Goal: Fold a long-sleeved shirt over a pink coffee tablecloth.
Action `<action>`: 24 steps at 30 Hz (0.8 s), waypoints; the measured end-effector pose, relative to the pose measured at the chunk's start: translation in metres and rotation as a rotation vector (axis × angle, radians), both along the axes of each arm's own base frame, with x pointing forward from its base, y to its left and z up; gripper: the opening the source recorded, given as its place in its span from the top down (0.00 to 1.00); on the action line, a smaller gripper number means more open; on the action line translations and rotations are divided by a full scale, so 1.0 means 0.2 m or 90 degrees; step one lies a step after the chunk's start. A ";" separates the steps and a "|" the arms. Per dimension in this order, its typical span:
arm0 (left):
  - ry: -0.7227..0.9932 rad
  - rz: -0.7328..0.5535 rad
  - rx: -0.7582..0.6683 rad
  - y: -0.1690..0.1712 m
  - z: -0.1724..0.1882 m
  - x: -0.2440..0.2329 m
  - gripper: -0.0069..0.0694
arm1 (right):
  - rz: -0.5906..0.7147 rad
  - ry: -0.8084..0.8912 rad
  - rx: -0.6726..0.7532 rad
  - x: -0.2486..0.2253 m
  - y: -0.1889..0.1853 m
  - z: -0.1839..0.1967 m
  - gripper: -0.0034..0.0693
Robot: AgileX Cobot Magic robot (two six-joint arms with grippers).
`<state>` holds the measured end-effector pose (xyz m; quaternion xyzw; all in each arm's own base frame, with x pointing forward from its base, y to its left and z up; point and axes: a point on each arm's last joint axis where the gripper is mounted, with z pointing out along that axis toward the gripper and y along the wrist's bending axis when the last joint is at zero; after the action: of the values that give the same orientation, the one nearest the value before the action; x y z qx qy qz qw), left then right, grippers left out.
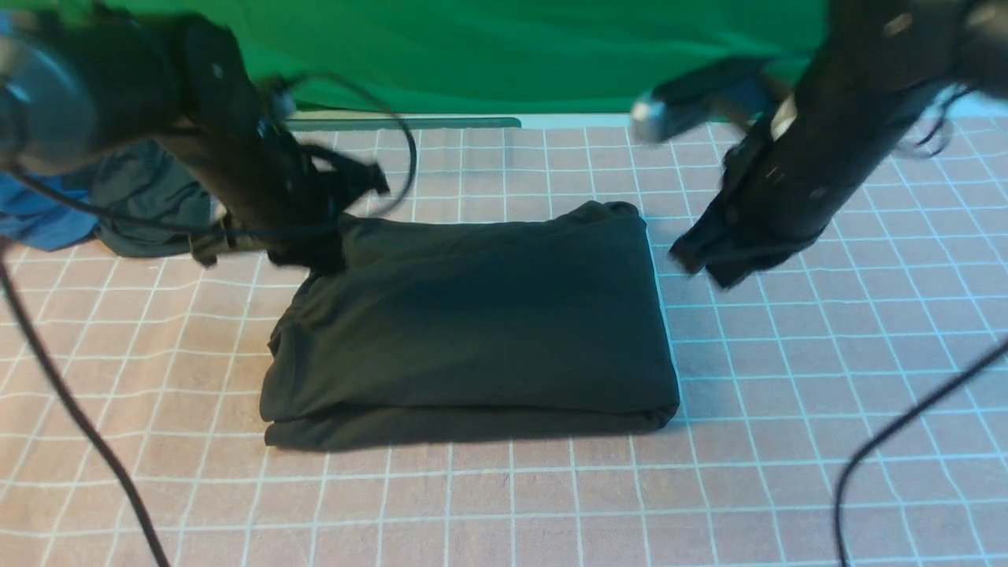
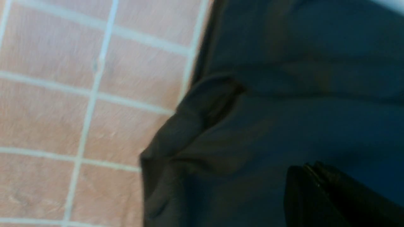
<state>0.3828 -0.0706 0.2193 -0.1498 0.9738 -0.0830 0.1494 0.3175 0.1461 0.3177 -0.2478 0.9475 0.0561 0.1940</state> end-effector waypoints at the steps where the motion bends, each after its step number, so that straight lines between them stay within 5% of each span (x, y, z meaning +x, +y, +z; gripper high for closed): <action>1: 0.005 -0.004 0.002 0.00 -0.01 -0.01 0.87 | -0.006 -0.018 0.008 -0.02 -0.03 0.06 0.90; 14: -0.178 -0.021 -0.017 0.08 0.33 -0.47 0.87 | -0.100 -0.476 0.123 -0.76 -0.50 0.87 0.90; 24: -0.453 -0.001 -0.072 0.18 0.57 -1.06 0.87 | -0.103 -0.819 0.238 -1.42 -0.69 0.84 0.90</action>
<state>0.1710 -0.0343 0.3338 -0.1188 0.8549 -0.1838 0.4704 0.0337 0.0077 0.4863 -0.1225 0.6331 0.0456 0.7630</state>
